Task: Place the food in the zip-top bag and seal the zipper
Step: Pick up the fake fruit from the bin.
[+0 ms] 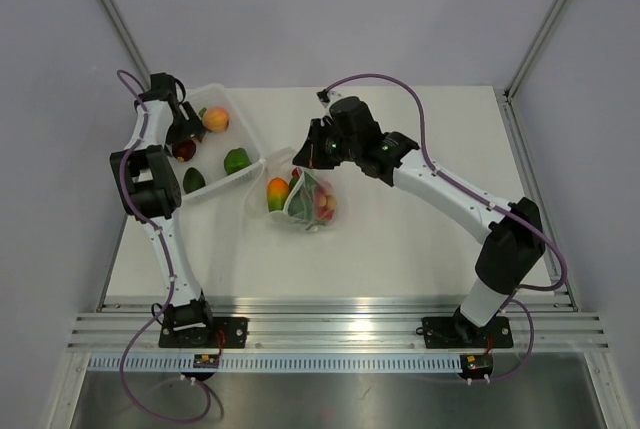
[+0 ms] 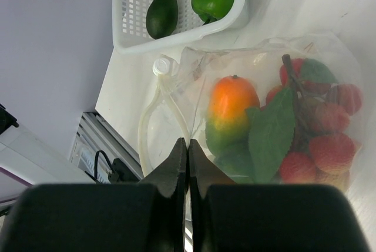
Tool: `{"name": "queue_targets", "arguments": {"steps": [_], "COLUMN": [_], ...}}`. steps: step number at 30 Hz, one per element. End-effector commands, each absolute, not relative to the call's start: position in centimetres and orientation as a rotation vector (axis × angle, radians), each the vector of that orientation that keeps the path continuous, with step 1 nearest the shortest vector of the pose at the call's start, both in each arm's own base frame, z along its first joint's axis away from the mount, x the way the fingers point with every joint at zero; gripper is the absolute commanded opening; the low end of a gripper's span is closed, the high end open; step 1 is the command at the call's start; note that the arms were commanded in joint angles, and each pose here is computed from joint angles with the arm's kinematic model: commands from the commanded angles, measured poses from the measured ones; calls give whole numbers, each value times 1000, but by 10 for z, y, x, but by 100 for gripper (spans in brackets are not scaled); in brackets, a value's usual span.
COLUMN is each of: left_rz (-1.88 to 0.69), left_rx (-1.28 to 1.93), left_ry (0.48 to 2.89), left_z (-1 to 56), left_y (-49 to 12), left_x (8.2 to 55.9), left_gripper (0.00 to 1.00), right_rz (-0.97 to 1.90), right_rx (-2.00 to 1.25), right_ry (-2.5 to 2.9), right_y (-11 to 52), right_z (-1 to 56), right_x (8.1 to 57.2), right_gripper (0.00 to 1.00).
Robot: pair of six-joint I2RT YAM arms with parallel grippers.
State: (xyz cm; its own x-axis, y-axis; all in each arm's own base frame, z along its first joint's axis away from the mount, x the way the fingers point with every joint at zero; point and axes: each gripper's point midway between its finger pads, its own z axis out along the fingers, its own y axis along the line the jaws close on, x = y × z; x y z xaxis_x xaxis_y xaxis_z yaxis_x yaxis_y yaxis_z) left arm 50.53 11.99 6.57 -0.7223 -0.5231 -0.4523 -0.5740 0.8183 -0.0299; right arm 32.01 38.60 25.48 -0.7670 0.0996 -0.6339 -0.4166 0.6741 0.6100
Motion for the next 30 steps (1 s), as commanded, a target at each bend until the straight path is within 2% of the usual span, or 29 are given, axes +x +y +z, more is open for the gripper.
{"name": "queue_targets", "arguments": {"steps": [1, 3, 12, 17, 18, 21, 30], "left_rz": [93, 83, 63, 72, 68, 41, 0], "left_rx": [-788, -794, -819, -805, -800, -791, -700], "left_ry": [2531, 2531, 2535, 2520, 2495, 2445, 2353], "left_z": [68, 66, 58, 72, 85, 111, 181], "left_y": [114, 115, 111, 106, 104, 97, 56], "left_x": [516, 517, 523, 521, 521, 519, 474], "left_gripper": [95, 94, 78, 51, 42, 29, 27], "right_rz": [1083, 1081, 1062, 1058, 1059, 1063, 1064], "right_rx": [-268, -267, -262, -260, -262, -258, -248], "right_ry": [2157, 2157, 2158, 2153, 2153, 2155, 2159], "right_y": [397, 397, 393, 391, 392, 392, 390], "right_z": [284, 284, 283, 285, 285, 285, 282], "right_x": [322, 322, 322, 322, 321, 321, 319], "right_gripper": [4, 4, 4, 4, 4, 4, 4]}}
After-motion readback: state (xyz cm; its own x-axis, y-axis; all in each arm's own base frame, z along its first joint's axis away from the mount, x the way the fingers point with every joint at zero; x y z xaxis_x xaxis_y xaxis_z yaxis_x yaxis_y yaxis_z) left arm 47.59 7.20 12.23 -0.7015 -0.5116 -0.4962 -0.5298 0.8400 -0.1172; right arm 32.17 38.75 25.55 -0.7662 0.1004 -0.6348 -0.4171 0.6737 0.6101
